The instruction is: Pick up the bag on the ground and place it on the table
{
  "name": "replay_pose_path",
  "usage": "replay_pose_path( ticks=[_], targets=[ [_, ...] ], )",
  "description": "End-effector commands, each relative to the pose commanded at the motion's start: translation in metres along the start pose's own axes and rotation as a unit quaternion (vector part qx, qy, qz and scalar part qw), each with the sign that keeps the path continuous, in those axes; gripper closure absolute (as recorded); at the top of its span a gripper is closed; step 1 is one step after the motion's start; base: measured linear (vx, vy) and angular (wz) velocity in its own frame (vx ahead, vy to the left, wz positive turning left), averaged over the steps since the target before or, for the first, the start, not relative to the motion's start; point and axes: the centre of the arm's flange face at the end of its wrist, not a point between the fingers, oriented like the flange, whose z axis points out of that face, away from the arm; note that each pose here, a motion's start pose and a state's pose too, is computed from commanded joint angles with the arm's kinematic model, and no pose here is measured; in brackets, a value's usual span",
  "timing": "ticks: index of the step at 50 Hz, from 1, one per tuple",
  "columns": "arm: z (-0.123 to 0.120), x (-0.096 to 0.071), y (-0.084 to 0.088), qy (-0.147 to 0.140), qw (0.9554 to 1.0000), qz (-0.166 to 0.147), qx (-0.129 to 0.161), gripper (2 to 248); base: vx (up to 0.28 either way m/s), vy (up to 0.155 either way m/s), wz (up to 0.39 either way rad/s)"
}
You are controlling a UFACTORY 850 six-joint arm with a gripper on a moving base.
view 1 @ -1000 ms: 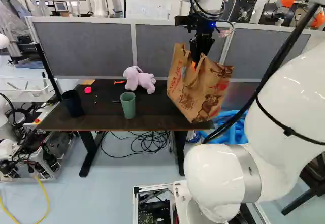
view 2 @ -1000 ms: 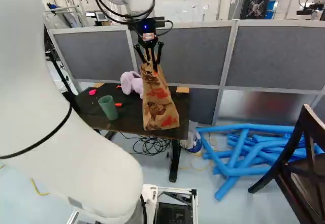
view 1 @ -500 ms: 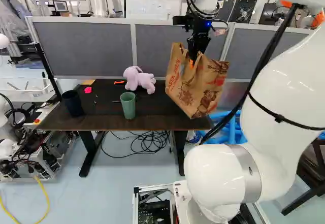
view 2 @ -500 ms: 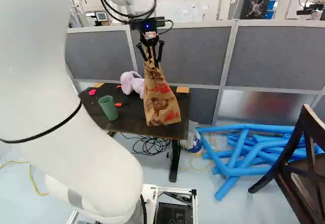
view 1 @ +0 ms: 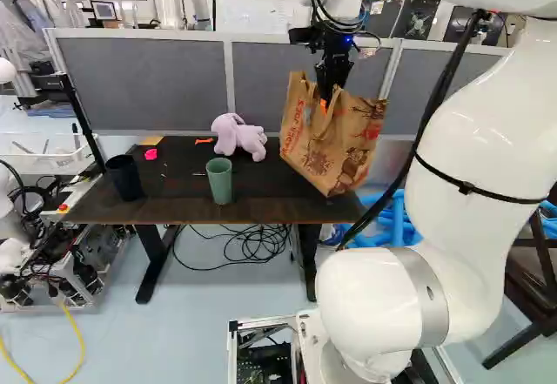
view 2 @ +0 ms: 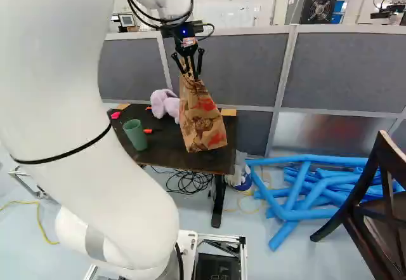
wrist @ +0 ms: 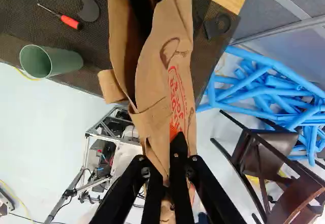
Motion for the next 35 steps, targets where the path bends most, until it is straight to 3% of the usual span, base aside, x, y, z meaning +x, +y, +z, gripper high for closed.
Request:
replay_pose_path(
  ticks=[35],
  targets=[
    [0.049,0.042,-0.002,-0.043,0.9986,-0.030,-0.007,229,0.000,0.000,0.000]
  ],
)
